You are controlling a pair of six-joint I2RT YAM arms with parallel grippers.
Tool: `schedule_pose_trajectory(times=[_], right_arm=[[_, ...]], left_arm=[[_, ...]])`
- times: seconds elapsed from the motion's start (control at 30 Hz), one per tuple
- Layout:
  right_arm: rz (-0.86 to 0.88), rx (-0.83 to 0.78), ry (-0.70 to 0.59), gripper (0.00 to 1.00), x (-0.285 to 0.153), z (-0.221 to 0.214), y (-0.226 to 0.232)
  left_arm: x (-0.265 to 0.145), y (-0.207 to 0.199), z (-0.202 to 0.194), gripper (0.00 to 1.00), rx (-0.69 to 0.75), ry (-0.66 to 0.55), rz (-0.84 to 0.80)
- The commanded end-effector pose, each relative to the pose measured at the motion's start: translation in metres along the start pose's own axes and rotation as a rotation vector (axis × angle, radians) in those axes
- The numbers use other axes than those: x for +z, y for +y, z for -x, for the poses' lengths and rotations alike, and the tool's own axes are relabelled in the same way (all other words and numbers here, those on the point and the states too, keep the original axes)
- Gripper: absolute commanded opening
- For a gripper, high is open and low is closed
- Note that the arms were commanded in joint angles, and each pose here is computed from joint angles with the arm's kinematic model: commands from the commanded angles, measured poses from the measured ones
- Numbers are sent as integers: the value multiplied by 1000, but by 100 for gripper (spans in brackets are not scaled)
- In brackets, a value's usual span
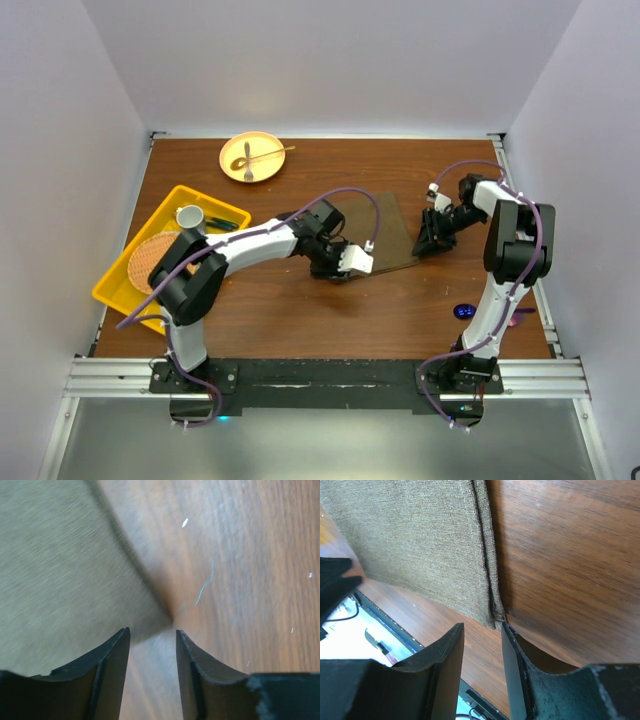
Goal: Fold the napkin into a case and place the utensils inside
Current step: Smooth out the square-folded napkin at the center of the board.
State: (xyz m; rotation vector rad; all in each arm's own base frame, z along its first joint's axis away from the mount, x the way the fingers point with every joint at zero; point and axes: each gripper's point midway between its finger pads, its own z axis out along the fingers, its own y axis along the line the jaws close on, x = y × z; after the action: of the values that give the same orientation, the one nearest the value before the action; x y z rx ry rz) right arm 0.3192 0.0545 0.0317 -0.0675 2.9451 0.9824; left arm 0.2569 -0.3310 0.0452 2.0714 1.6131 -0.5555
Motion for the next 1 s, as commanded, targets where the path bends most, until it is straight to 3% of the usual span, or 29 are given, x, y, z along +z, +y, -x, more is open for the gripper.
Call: schedule_pose_trajectory(times=[0.0,0.1,0.27,0.67,0.97], right_arm=[[-6,-45,-44,40,-14,6,7],[1,-43,-43,40,-13,6,8],[2,-41,-43,40,-14,6,8],[12,-26,-44,40,-13,3,7],[12,-16,-40,40,-14,2,4]], left_arm=[[-26,6,11,39,74,-89,34],[-28,6,15,30,125,-116,27],[-22,2,20,26,214,-155,-11],[-5,1,13,33,280,-139,-64],[4,3,12,33,273,-142,-79]])
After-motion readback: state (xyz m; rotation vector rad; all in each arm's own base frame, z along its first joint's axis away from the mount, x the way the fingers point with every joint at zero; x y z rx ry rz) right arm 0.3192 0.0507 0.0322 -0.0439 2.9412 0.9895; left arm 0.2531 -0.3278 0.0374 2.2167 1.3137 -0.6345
